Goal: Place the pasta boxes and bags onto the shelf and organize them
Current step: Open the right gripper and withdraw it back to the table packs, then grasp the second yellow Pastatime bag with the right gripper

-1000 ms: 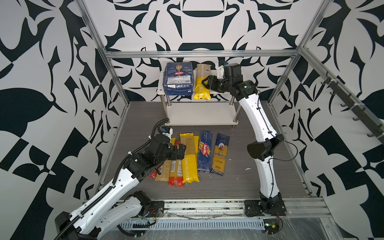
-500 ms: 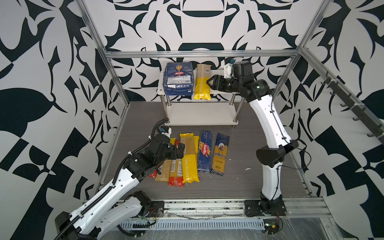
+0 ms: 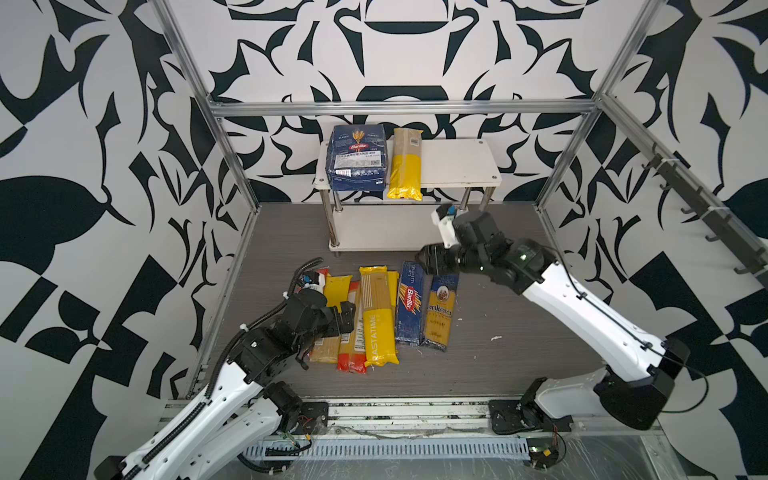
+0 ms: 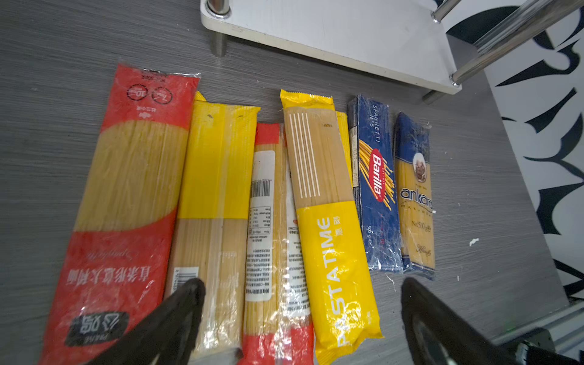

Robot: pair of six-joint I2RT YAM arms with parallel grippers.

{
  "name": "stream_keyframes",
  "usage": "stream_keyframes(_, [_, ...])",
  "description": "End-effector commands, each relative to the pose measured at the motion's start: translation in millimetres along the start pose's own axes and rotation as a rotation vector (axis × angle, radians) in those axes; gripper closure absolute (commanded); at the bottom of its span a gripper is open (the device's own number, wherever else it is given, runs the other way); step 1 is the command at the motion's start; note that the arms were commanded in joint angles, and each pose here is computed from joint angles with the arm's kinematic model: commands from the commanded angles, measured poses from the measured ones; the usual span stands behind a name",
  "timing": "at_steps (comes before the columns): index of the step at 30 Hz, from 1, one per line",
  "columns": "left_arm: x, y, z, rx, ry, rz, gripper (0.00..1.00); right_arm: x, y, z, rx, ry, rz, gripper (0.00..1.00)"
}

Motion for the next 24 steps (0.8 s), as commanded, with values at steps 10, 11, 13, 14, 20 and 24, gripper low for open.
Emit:
stream_keyframes(10, [26,20,-14,0.014,0.132,0.028,0.01,56,-67,-97,0.046,-0.032,0.026,0.31])
stream_keyframes(11, [27,20,-15,0.021,0.142,0.030,0.01,61,-75,-102,0.065,-0.027,0.031,0.30])
stream_keyframes(13, [27,20,-16,0.026,0.161,0.024,0.00,71,-91,-111,0.092,-0.015,0.035,0.30])
stream_keyframes(14, [27,20,-18,0.032,0.173,0.016,0.01,76,-100,-115,0.110,-0.009,0.036,0.30])
stream_keyframes(20, [35,24,-23,0.023,0.210,0.006,0.00,100,-146,-128,0.180,0.016,0.023,0.30])
stream_keyframes(24, [38,29,-24,0.017,0.228,0.002,0.01,107,-166,-132,0.209,0.003,0.033,0.30])
Point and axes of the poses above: each gripper's point midway between its finger pads, its own y axis back along the fingers, its own x axis along the line the jaws close on, z = x × y, the point moved 4 cm from there along y, back along the fingers, and after that the axes turned 15 degrees about y, right-handed, at the moved point
